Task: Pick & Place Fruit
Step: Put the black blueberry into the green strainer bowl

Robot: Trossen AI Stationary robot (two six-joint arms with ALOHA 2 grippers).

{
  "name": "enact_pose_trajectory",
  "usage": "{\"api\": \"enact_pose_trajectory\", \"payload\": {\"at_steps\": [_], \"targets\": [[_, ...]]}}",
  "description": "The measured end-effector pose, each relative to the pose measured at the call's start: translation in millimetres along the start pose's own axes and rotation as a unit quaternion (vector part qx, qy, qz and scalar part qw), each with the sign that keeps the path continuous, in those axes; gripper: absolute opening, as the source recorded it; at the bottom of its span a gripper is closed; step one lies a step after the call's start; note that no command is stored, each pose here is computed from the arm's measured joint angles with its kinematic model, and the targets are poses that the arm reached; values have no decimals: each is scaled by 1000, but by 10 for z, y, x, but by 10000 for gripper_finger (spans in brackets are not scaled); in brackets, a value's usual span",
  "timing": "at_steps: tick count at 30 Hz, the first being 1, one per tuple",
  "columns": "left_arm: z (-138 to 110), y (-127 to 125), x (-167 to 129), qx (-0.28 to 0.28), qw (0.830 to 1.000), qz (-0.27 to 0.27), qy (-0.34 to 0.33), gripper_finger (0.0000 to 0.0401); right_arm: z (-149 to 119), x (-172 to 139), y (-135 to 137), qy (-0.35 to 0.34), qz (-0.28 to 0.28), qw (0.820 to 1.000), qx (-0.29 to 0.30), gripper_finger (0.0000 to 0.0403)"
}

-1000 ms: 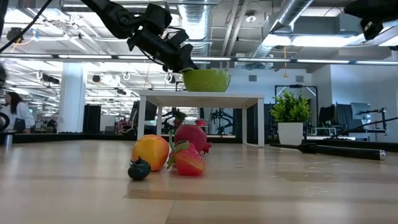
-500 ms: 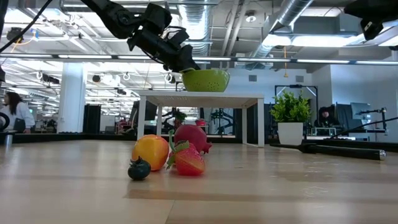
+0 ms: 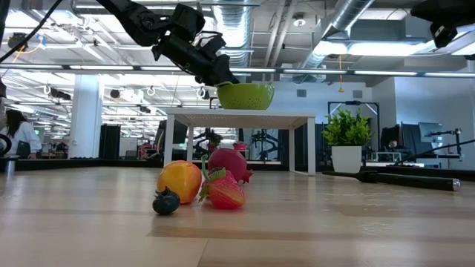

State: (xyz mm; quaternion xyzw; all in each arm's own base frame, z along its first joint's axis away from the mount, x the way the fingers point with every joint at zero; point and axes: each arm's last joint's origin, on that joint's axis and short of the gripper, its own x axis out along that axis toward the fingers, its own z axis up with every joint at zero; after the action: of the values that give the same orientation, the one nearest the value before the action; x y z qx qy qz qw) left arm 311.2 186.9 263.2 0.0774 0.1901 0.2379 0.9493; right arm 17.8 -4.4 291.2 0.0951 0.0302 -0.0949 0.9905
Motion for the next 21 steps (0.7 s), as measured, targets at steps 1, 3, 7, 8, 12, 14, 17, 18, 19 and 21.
{"api": "enact_pose_trajectory", "payload": {"at_steps": [1,3,7,8,12,14,17,18,19,21], "targets": [[4,1,-5,1,1000,0,0,237,0,0,0,0,0,1000,0,17],[26,8,-30,2,1000,3,-4,237,0,0,0,0,0,1000,0,17],[169,45,-184,21,999,13,-30,236,0,0,0,0,0,1000,0,17],[216,57,-234,26,999,16,-40,236,0,0,0,0,0,1000,0,17],[431,97,-512,23,996,25,-85,236,0,0,0,0,0,1000,0,17],[549,86,-693,11,994,17,-110,236,0,0,0,0,0,1000,0,17],[647,-9,-922,-16,992,-40,-120,236,-1,1,0,0,0,1000,0,17],[650,-66,-978,-17,991,-66,-111,236,0,0,0,0,0,1000,0,17],[642,-131,-1031,-19,991,-93,-98,236,0,0,0,0,0,1000,0,17],[617,-288,-1125,-13,987,-148,-68,236,-1,0,0,0,0,1000,0,17]]}}
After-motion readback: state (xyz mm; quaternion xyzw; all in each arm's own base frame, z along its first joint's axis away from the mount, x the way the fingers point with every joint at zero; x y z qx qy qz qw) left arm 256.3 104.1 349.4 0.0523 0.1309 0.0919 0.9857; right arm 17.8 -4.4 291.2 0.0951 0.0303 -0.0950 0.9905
